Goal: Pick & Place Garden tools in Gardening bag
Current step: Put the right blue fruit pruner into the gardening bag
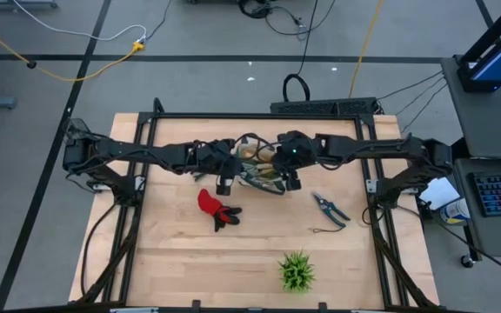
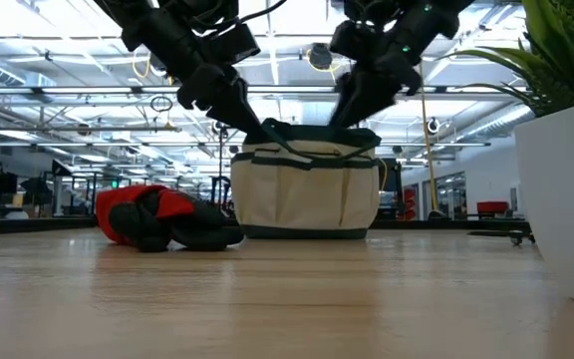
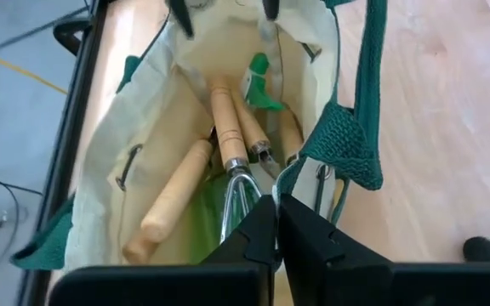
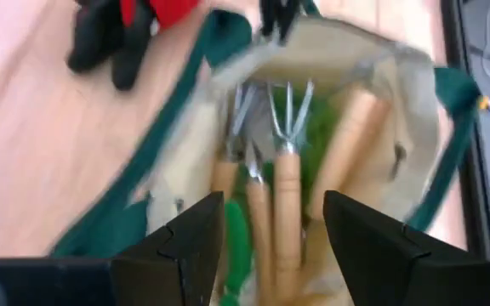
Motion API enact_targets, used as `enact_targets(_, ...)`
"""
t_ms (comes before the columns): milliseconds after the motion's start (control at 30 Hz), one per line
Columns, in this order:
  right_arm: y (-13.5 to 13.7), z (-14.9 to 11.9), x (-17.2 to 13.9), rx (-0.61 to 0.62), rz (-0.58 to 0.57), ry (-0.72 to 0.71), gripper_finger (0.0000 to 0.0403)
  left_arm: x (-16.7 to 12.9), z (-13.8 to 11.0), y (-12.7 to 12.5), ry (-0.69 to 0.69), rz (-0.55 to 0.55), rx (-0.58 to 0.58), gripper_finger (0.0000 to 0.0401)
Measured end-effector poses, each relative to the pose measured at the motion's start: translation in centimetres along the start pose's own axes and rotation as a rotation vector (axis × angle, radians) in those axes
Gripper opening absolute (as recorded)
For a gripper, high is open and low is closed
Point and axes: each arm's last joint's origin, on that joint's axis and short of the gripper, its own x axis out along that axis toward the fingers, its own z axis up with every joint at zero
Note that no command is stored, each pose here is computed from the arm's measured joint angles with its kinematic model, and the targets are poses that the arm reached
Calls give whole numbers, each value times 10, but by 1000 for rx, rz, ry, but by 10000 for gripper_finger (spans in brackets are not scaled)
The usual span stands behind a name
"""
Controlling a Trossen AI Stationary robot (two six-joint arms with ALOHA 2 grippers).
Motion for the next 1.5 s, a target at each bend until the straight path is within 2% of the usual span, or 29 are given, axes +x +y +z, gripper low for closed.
enact_targets(133, 0, 0, -12, 53, -26, -1, 196, 0, 1, -4, -2, -8, -21, 26)
enact_targets(267, 3, -2, -24, 58, -16, 22, 203, 0, 3, -7, -5, -16, -17, 65)
enact_targets(433, 14, -5, -37, 50, -23, 80, 226, -1, 5, -10, 0, 27, -11, 116)
enact_targets(600, 28, -5, -46, 95, -53, 121, 250, -4, 11, -17, -23, 61, 14, 144)
enact_targets(933, 49, -4, -60, 240, -11, 108, 244, -28, 28, -26, -141, 71, 0, 147)
enact_targets(1267, 66, -24, -48, 292, 17, 187, 237, -36, 31, -34, -145, 80, -13, 147)
enact_targets(1500, 75, -34, -45, 388, 23, 256, 236, -37, 28, -38, -98, 101, -52, 147)
